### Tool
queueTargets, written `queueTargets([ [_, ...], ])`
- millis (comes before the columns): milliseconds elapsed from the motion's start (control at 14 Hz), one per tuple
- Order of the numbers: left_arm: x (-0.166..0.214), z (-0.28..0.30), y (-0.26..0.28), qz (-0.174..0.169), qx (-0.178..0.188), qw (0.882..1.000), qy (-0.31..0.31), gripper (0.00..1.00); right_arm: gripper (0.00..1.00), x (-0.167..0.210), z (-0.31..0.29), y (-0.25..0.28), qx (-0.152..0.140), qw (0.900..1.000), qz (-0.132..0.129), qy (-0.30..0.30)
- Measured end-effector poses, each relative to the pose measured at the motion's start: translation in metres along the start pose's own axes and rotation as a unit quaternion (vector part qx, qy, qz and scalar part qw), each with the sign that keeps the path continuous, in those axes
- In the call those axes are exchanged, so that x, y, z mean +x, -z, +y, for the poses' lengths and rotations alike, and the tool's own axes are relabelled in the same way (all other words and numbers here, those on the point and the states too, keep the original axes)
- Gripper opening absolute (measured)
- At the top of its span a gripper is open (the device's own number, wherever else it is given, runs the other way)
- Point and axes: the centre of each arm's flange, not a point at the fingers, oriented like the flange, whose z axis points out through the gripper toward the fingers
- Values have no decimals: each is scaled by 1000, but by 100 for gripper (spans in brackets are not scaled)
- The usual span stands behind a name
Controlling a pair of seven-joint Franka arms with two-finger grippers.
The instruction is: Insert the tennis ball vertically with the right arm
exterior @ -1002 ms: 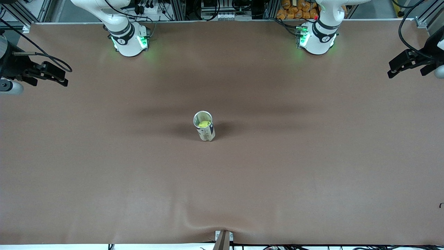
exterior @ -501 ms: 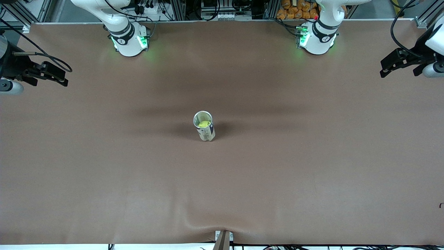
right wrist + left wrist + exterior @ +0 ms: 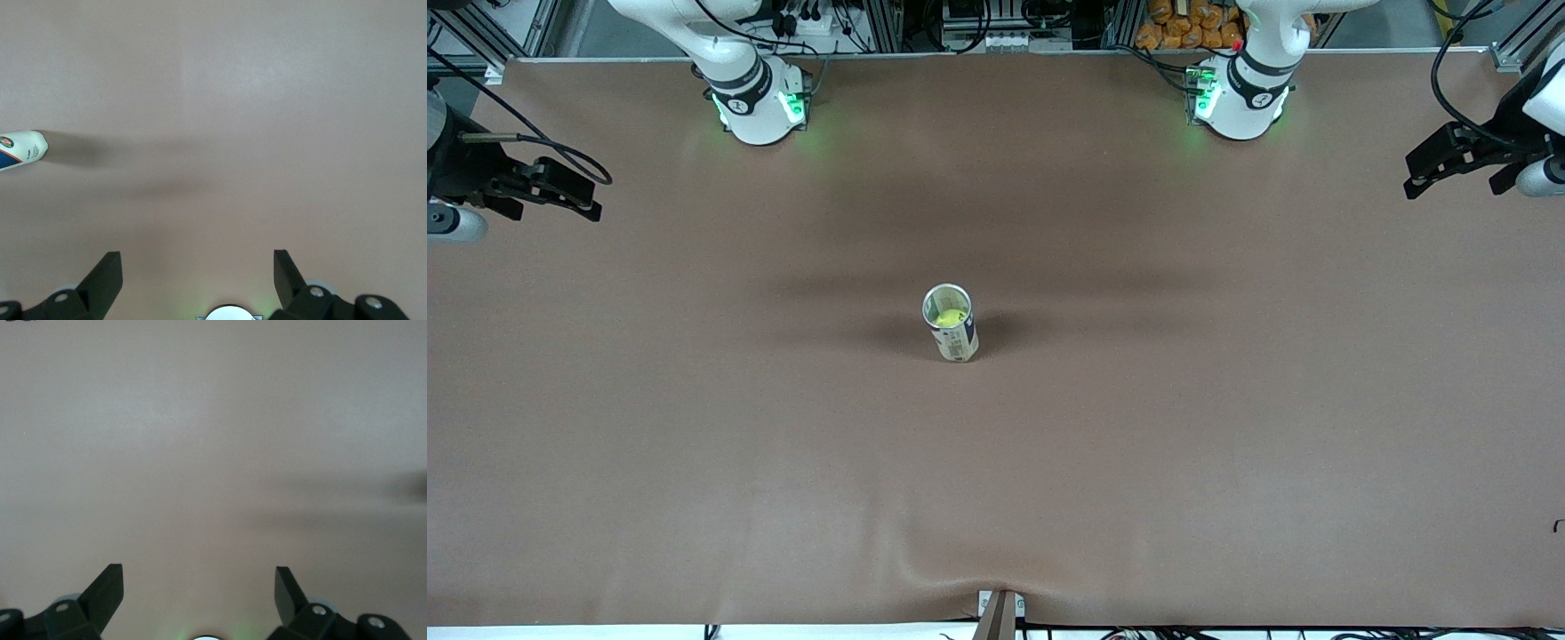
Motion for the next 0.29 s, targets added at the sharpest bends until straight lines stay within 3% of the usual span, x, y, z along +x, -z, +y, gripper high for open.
queueTargets([
  [286,1,7,-3,-2,0,1000,-6,100,100,0,0,0,0,1000,0,0],
])
